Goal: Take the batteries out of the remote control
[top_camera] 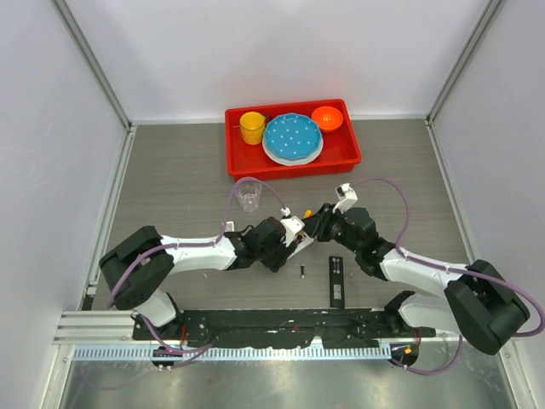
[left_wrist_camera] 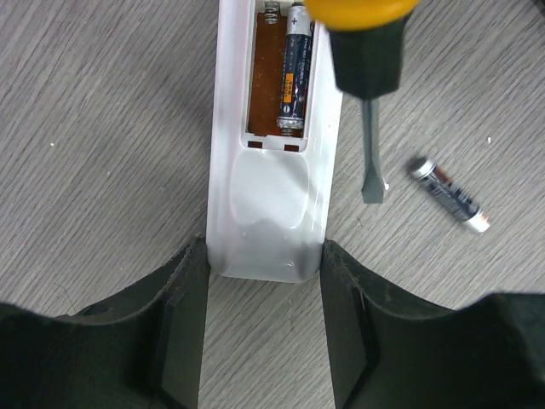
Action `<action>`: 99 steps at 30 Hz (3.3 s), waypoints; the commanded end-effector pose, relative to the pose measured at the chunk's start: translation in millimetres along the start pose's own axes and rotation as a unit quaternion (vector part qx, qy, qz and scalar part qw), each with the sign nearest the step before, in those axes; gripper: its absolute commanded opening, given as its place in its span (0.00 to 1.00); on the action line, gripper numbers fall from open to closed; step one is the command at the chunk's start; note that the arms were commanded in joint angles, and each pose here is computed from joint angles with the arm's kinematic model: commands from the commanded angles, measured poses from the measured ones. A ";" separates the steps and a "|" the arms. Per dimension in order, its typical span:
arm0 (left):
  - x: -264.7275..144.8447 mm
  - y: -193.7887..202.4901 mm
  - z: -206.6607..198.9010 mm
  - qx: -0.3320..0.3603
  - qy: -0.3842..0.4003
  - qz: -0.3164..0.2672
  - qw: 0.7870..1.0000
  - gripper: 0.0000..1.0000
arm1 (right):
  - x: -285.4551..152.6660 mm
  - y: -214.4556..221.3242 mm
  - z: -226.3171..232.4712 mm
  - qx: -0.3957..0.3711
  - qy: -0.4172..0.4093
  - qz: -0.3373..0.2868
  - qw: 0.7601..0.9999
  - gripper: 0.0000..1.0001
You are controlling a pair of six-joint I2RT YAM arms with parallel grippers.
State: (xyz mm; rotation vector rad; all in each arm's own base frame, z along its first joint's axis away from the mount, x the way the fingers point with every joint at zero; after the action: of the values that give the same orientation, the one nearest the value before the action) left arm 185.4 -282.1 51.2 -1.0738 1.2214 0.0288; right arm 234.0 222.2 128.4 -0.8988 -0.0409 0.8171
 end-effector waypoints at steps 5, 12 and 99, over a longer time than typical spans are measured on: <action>3.5 -0.3 -1.0 -0.006 0.005 -0.002 1.000 0.00 | -7.6 -24.7 3.2 -0.036 0.029 -0.041 0.998 0.01; -2.0 -5.7 19.4 -0.015 -0.073 -0.018 0.997 0.73 | -10.8 -31.6 -1.1 -0.048 0.052 -0.053 0.996 0.01; 4.8 -22.2 -6.1 -0.075 0.017 -0.039 0.996 0.16 | 43.0 -12.0 -7.5 -0.031 0.079 -0.036 0.996 0.01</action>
State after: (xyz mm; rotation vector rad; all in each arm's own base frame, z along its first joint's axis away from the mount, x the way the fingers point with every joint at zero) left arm 189.5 -297.2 52.0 -1.2172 1.2491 0.0836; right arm 259.3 229.1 98.6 -1.0530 0.0897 0.7495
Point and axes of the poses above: each gripper's point midway between its finger pads, its own x axis out along the fingers, its own z axis along the line the jaws close on, y = z × x, the point moved 4 cm from there along -x, back along the fingers, and after that the axes turned 2 degrees about -x, right-handed, at the moved point
